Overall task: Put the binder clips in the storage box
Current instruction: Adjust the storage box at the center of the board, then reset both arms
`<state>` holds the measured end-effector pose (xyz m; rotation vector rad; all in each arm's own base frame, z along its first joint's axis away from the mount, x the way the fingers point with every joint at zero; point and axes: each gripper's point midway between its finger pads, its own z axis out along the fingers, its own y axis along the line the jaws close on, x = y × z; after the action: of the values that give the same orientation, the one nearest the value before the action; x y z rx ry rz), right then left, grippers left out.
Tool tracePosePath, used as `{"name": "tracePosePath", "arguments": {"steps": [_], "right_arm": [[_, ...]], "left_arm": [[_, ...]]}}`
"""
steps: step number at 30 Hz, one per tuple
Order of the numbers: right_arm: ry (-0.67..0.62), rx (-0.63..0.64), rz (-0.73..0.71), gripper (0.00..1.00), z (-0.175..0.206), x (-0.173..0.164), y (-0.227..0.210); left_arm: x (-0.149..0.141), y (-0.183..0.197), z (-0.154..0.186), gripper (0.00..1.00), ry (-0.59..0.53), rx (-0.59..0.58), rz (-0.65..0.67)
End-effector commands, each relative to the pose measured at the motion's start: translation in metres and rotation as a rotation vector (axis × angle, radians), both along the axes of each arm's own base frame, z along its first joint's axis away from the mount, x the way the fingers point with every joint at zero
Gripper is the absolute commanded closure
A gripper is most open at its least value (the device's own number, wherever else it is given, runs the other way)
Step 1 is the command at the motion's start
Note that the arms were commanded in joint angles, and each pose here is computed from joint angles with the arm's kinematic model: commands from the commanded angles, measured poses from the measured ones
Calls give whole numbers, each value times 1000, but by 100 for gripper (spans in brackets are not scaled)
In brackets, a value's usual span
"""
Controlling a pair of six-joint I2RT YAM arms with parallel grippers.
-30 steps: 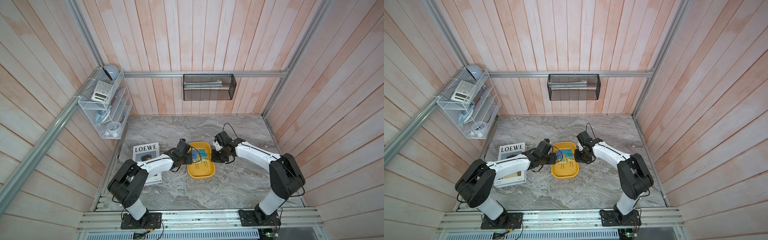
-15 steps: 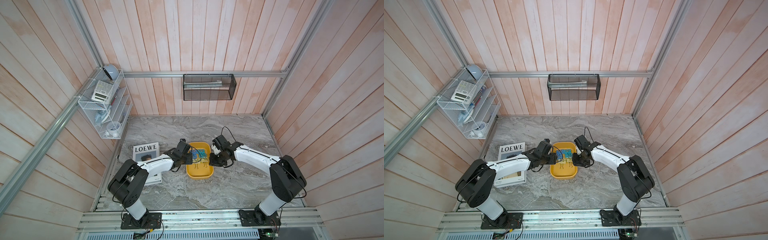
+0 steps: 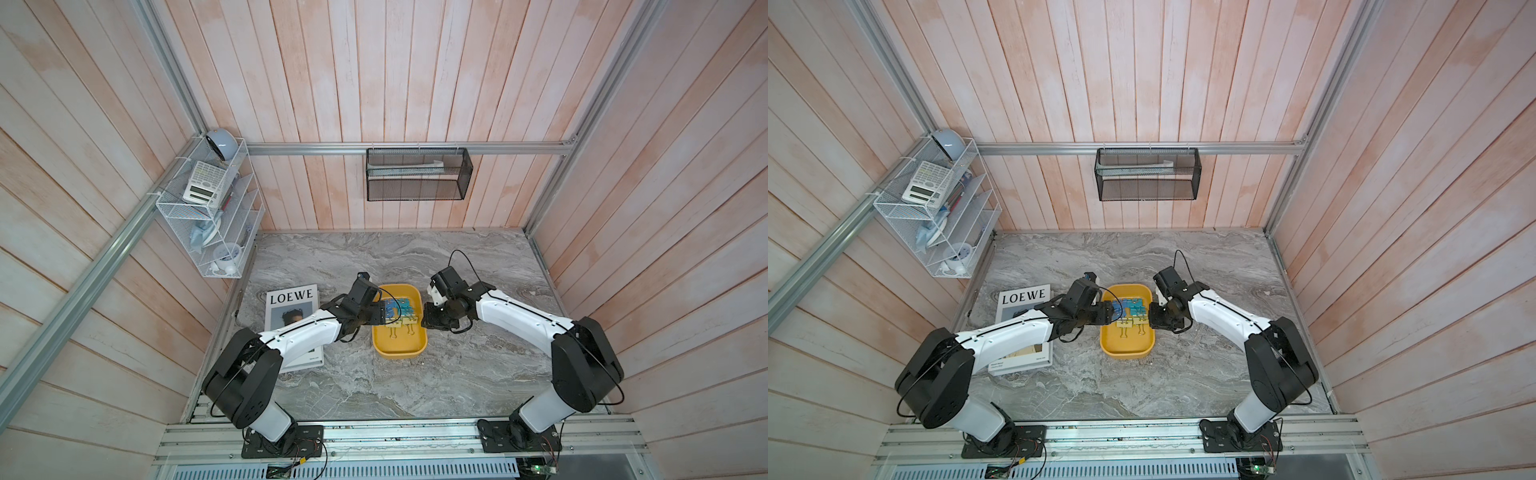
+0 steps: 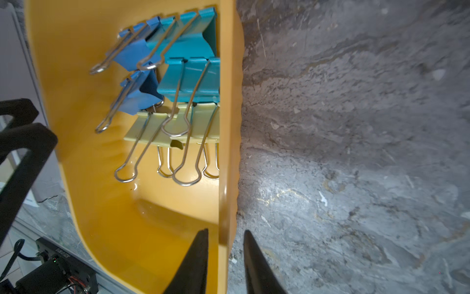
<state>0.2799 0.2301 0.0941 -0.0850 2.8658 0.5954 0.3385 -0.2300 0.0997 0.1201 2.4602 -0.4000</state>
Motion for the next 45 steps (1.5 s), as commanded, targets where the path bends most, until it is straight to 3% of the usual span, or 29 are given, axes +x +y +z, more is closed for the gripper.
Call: {"name": "tracePosePath", "arguments": {"steps": [1,4,6,7,8,9,11,14,17,20,23,29,31,33,34,37,39,43,45], "right_arm": [[-68,14,12,69,31,5,-11],[-165,10,-3,68,56,12,-34],[-268,-33,-54,66,75,19,-61],[-347,-90,-97,62,86,24,-80],[-437,-173,-170,58,95,30,-103],[-524,-236,-238,53,104,35,-122],[-683,-315,-330,30,123,38,-154],[-830,-390,-432,17,140,41,-186],[-898,-452,-494,2,138,45,-208],[-922,-546,-555,2,128,53,-231],[-947,-628,-655,2,115,60,-257],[-1070,-690,-619,2,80,73,-264],[-1099,-636,-663,2,69,72,-267],[-1178,-559,-554,2,61,72,-250],[-1195,-568,-575,2,62,72,-254],[-1133,-549,-581,2,43,72,-259],[-1095,-543,-582,2,27,75,-263],[-1135,-547,-590,2,16,89,-263],[-1073,-560,-607,2,11,90,-268]], "left_arm": [[1,20,12,24,-31,15,38],[4,41,34,23,-89,-22,89],[7,66,63,19,-184,-18,161],[8,84,81,15,-251,1,216],[8,104,99,4,-327,42,276],[7,122,115,0,-394,84,334],[4,157,140,0,-499,146,445],[2,199,154,0,-584,259,576],[-3,231,152,0,-659,369,682],[-11,253,139,0,-746,447,739],[-17,269,119,0,-771,452,784],[1,274,85,0,-782,451,740],[8,275,73,0,-782,450,716],[11,279,61,0,-780,408,734],[13,278,53,0,-785,387,717],[17,273,40,0,-830,364,681],[21,262,28,0,-805,353,604],[34,264,24,0,-736,364,600],[43,268,21,0,-720,370,608]]}}
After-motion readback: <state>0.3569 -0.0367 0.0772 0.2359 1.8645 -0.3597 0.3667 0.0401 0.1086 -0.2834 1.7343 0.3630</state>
